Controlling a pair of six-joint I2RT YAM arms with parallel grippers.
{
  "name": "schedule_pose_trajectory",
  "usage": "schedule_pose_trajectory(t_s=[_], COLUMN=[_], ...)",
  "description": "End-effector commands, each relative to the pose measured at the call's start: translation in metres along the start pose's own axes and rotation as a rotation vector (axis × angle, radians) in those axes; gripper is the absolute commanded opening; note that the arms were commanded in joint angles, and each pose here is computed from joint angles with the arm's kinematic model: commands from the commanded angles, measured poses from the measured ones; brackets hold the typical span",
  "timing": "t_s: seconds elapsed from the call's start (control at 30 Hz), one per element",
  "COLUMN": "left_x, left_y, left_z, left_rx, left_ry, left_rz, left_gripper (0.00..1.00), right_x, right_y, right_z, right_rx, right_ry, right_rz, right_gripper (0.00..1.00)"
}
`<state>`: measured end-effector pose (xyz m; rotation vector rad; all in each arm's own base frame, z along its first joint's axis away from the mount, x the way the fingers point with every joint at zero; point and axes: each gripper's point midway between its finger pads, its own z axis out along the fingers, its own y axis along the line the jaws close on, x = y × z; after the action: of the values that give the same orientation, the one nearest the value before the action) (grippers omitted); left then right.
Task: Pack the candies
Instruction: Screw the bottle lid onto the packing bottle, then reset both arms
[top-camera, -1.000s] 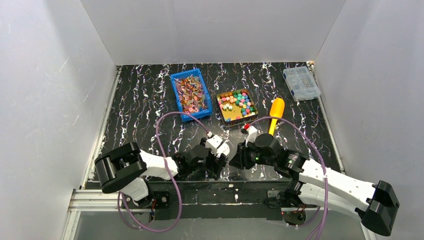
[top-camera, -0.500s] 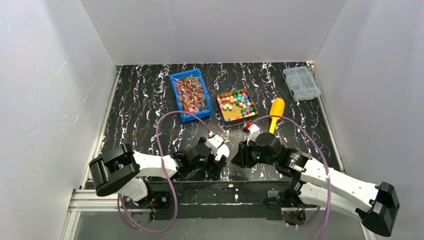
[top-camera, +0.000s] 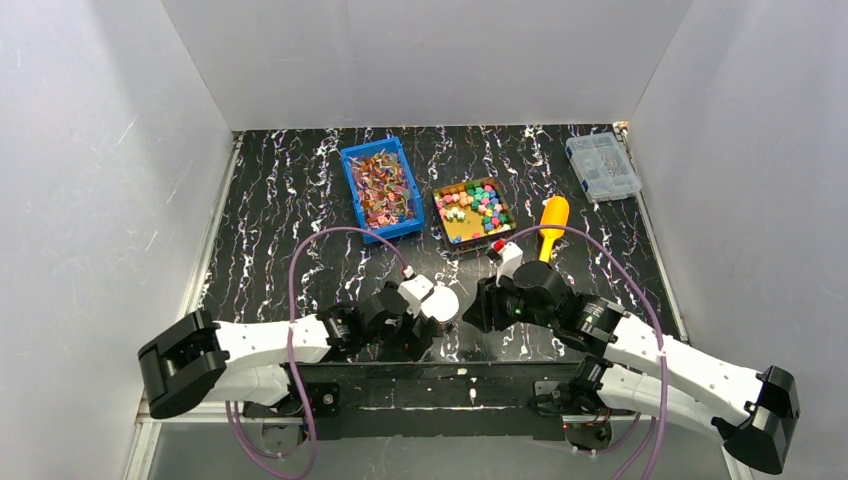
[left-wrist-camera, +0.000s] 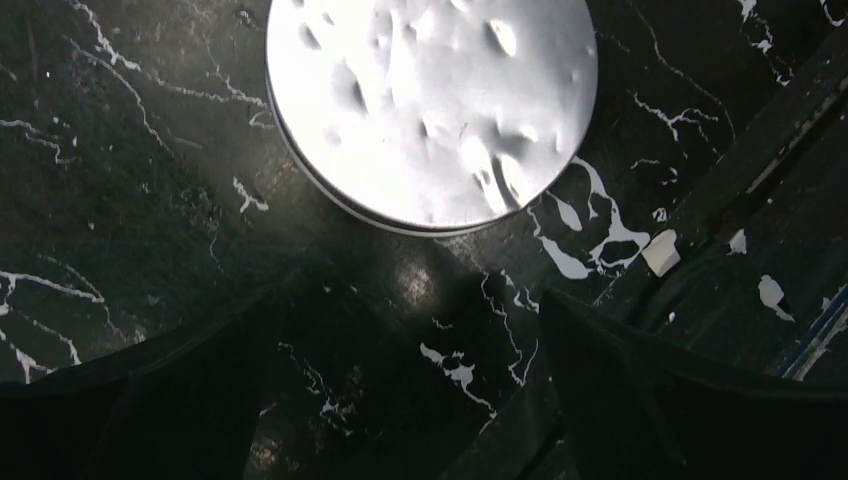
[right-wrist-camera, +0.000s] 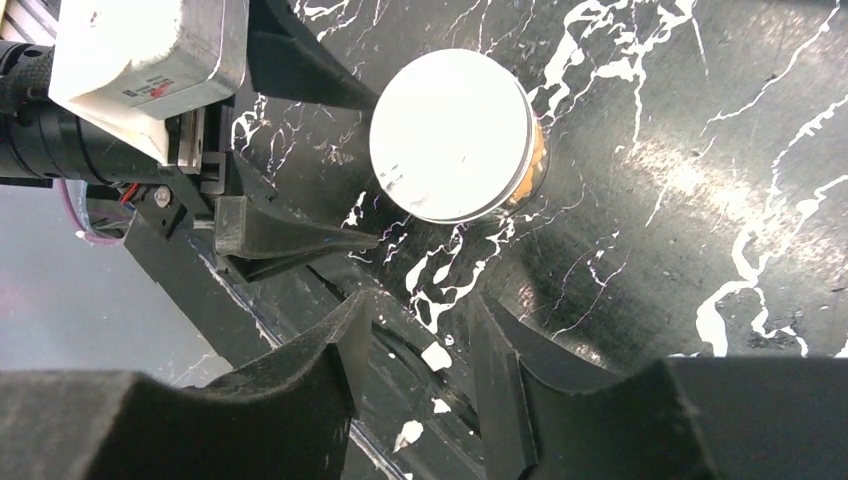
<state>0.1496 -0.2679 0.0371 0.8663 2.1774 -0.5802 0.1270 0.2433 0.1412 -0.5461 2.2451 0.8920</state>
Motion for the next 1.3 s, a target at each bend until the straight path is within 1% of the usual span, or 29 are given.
schedule_pose_trajectory(t_s=[0.0, 0.1, 0.2, 0.33, 0.47, 0.6, 0.73, 0.87, 0.97, 1.07, 1.13, 1.2, 1.27], left_x=[0.017, 0.009, -0.008, -0.034, -0.058, -0.08, -0.101, -0.127, -0.146, -0.16, -0.164, -0.163, -0.154], left_y=[0.011, 0.015, 0.015, 0.021, 0.023, 0.032, 0.046, 0.067, 0.092, 0.117, 0.124, 0.13, 0.135], left_z=[-0.023, -0.038, -0.055, -0.08, -0.097, -0.103, -0.106, -0.116, -0.126, -0.14, -0.149, -0.158, -0.165], left_rx=[-0.061, -0.087, -0.105, -0.167, -0.202, -0.25, -0.243, -0.247, -0.27, -0.296, -0.286, -0.317, -0.364], left_ry=[0.122, 0.114, 0.096, 0.102, 0.135, 0.15, 0.137, 0.069, -0.001, -0.077, -0.114, -0.152, -0.186], left_rz=[-0.014, -0.035, -0.051, -0.043, -0.009, -0.005, -0.06, -0.144, -0.251, -0.351, -0.398, -0.411, -0.42], left_gripper=[0.98, 0.98, 0.98, 0.98, 0.98, 0.98, 0.98, 0.98, 0.98, 0.98, 0.98, 0.98, 0.98], right_x=[-0.027, -0.033, -0.044, -0.061, -0.076, -0.095, -0.122, -0.149, -0.171, -0.181, -0.183, -0.182, -0.176], right_y=[0.006, 0.002, 0.0, 0.0, -0.004, -0.012, -0.023, -0.043, -0.072, -0.1, -0.117, -0.129, -0.137], right_z=[-0.008, -0.011, -0.016, -0.023, -0.023, -0.02, -0.018, -0.023, -0.031, -0.04, -0.051, -0.063, -0.073], right_rx=[0.011, 0.048, 0.077, 0.112, 0.162, 0.22, 0.256, 0.293, 0.33, 0.344, 0.359, 0.374, 0.391], right_ry=[-0.067, -0.065, -0.089, -0.116, -0.107, -0.092, -0.095, -0.113, -0.146, -0.167, -0.2, -0.245, -0.292], right_rz=[-0.044, -0.074, -0.097, -0.131, -0.172, -0.198, -0.188, -0.154, -0.092, -0.01, 0.044, 0.08, 0.102], right_gripper=[0.53, 0.6, 0.69, 0.85, 0.98, 0.99, 0.98, 0.98, 0.98, 0.98, 0.98, 0.98, 0.98])
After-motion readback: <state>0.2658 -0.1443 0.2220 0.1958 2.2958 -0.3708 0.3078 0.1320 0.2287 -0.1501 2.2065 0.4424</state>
